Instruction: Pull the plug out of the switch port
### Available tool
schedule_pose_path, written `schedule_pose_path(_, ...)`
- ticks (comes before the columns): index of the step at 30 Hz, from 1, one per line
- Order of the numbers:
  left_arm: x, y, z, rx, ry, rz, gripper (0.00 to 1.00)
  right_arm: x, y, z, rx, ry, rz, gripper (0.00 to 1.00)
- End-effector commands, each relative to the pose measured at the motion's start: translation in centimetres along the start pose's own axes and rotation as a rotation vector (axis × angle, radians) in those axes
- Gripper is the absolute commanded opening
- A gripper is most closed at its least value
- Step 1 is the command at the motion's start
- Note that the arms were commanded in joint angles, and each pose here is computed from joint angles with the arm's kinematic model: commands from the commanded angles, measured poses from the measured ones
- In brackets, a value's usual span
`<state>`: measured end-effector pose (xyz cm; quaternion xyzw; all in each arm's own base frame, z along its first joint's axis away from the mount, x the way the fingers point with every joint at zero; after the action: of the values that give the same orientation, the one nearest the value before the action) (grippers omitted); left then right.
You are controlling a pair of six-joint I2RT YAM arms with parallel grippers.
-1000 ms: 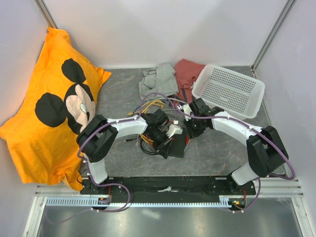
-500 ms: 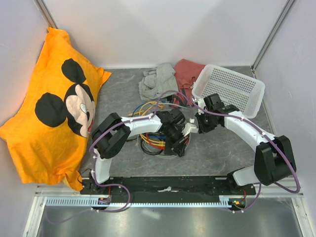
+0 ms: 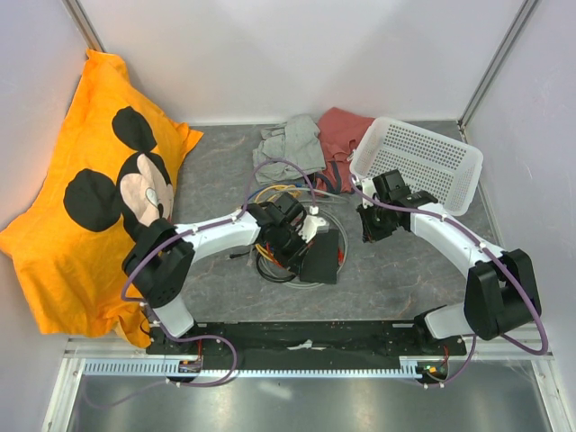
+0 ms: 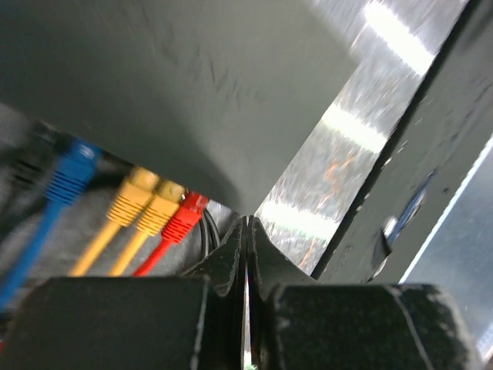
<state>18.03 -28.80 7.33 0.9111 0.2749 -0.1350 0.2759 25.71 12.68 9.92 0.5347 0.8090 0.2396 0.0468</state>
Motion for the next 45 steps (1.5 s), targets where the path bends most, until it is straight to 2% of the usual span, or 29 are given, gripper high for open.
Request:
schedule_pose_path(1, 0.3, -1.9, 1.2, 0.08, 0.02, -0.045, 0.02, -0.3, 0.8, -0.9, -0.044, -0.019, 0.0, 0.0)
schedule_pose_path(4, 0.9, -2.3, 1.6, 0.096, 0.057, -0.053, 0.02, -0.3, 0.7, -0.9, -0.044, -0.014, 0.007, 0.0)
schedule_pose_path(10, 0.9, -0.7, 3.5, 0.08, 0.049, -0.012, 0.02, -0.2, 0.2, -0.4, -0.04, -0.004, 0.022, 0.0)
schedule_pose_path(17, -2.9, 5.0, 4.6, -0.008, -0.177, 0.178, 0.01, -0.3, -0.3, -0.1, -0.021, -0.005, 0.018, 0.0)
schedule_pose_path(22, -3.6, 6.0, 2.6, 0.022, -0.241, 0.2, 0.01, 0.0, 0.0, -0.2, -0.023, 0.017, 0.005, 0.0)
schedule_pose_path(24, -2.6, 6.0, 0.3, -0.024, -0.245, 0.139, 0.02, 0.4, 0.5, -0.4, -0.033, 0.044, -0.019, 0.0)
schedule_pose_path(27, 0.6, 5.9, -2.9, -0.124, -0.22, -0.077, 0.22, 1.3, 1.2, -0.5, -0.054, 0.105, -0.043, 0.0)
schedule_pose_path(28, 1.6, 5.9, -3.5, -0.149, -0.214, -0.192, 0.34, 1.9, 1.3, -0.5, -0.058, 0.149, -0.057, 0.0)
schedule_pose_path(29, 3.7, 5.5, -4.2, -0.195, -0.203, -0.268, 0.39, 2.2, 1.3, -0.3, -0.058, 0.172, -0.068, 0.0)
schedule_pose_path(33, 6.9, 5.6, -4.7, -0.245, -0.2, -0.395, 0.56, 4.2, 0.9, 0.3, -0.03, 0.293, -0.147, 0.0)
schedule_pose_path(37, 8.1, 6.2, -3.4, -0.245, -0.267, -0.457, 0.58, 5.3, 1.0, 1.0, 0.001, 0.323, -0.242, 0.0)
schedule_pose_path(45, 9.2, 7.0, -1.3, -0.267, -0.326, -0.478, 0.57, 6.1, 1.8, 3.4, 0.056, 0.247, -0.309, 0.0)
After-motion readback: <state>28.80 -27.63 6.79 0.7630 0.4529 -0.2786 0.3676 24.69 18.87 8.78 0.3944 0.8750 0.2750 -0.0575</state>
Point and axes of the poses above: each gripper's point midway between its finger pads, its own z axis out along the fingers, its own x axis along the line the jaws close on, y = z × x, the point moved 2 cm from there along -z, back along the fingers, and after that the axes turned 1 degree about z, right-handed, at the moved point
